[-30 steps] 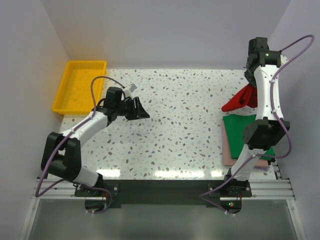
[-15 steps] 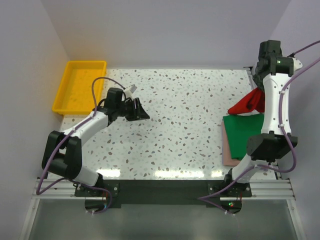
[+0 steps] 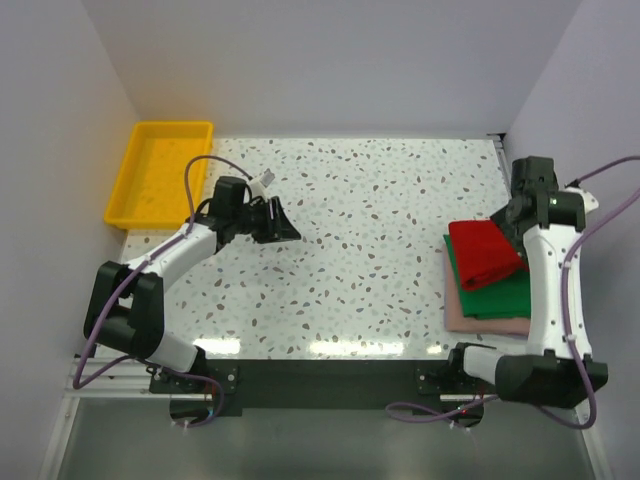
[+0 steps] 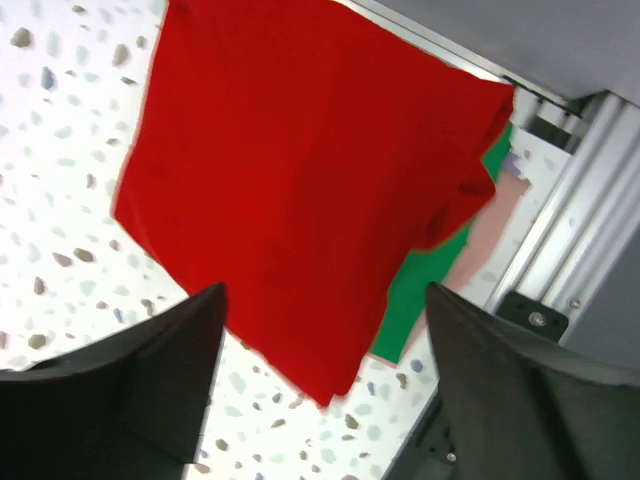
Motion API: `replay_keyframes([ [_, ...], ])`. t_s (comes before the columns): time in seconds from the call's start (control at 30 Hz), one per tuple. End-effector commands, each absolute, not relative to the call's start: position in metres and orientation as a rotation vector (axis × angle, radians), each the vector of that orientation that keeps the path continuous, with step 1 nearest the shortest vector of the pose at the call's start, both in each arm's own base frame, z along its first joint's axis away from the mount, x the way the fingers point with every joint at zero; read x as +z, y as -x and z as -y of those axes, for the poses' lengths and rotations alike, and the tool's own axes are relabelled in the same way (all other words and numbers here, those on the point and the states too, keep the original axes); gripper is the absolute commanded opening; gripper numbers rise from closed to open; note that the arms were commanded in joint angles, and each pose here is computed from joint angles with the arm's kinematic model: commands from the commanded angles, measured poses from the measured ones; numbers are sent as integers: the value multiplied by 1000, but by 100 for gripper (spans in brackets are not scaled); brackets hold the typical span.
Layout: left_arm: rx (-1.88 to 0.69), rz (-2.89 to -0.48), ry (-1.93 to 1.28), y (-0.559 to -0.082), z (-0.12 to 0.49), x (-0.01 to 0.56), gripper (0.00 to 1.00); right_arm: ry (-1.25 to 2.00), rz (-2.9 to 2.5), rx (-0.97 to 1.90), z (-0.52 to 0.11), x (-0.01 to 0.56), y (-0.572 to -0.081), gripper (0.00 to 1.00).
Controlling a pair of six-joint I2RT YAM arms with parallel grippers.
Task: Fold and stack the t-shirts
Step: Neatly place the folded tshirt to the corner, then reset both grippers
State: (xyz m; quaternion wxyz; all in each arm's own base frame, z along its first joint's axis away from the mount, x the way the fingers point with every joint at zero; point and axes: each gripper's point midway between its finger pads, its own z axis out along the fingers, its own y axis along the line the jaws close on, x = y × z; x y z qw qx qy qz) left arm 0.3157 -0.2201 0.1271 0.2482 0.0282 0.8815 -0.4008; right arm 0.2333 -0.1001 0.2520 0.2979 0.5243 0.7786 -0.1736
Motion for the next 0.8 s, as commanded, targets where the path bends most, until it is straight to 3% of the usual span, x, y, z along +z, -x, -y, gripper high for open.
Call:
replay_keyframes([
  [0.0, -1144, -2345, -137, -315, 227, 136, 46, -1363, -2179, -523, 92, 233, -172, 99],
  [0.13, -1144, -2341, -136, -314, 226, 138, 46, -1213, -2225, -396, 80, 226, -177, 99],
  [0.37, -1102, -2304, -147, -315, 222, 150, 47, -894, -2165, 57, 34, 236, -229, 99],
  [0.53, -925, -2243, -154, -324, 202, 175, 47, -658, -2195, 398, -19, 228, -253, 99],
  [0.77, -638, -2143, -125, -323, 160, 210, 48, -377, -2174, 464, -80, 219, -274, 99],
])
